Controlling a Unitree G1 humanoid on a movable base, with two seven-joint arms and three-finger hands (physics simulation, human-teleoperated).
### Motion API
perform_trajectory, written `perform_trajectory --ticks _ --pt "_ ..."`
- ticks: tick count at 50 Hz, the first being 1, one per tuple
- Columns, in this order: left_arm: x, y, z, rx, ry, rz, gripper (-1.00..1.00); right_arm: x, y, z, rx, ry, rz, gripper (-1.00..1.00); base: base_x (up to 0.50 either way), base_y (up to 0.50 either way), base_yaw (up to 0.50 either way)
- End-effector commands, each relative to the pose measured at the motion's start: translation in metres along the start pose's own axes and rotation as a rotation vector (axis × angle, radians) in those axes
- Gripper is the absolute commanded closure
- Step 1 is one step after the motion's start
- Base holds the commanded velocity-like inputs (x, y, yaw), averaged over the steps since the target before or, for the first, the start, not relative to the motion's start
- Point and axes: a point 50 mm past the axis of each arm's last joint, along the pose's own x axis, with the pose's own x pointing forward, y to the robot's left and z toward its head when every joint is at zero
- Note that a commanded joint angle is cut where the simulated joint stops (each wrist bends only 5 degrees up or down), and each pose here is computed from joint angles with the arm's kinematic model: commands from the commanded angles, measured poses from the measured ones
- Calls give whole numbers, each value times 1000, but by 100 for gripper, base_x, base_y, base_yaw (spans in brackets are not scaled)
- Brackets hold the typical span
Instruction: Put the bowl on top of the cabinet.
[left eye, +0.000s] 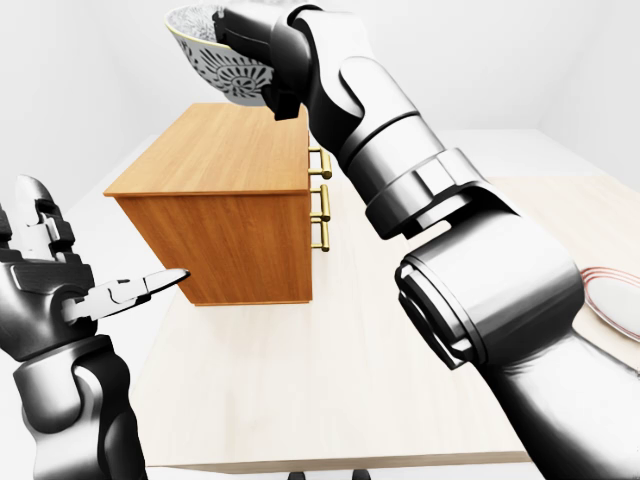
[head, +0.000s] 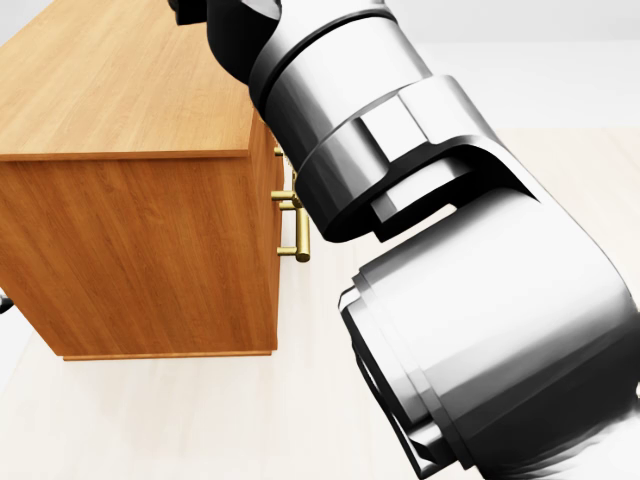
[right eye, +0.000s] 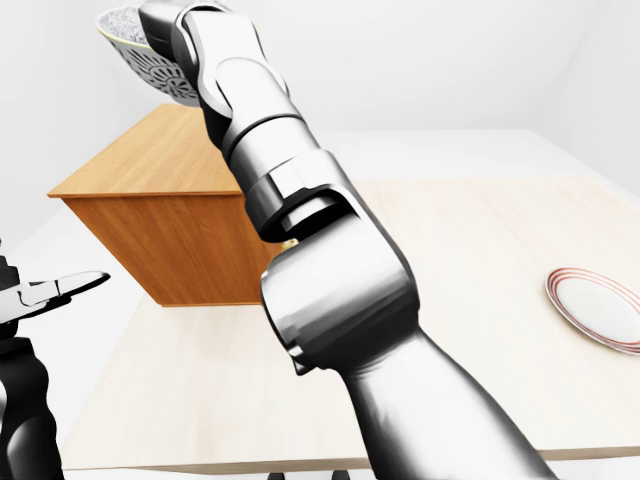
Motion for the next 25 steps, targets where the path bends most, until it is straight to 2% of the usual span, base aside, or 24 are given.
perform_trajectory --ticks 1,11,25 --pt "1 1 -14 -12 56 20 -100 6 24 16 62 -46 5 100 0 0 0" --pt "1 1 -14 -13 58 19 -100 11 53 9 133 -41 67 100 0 0 0" --pt "1 2 -17 -13 71 22 -100 13 80 16 128 -52 121 100 0 0 0"
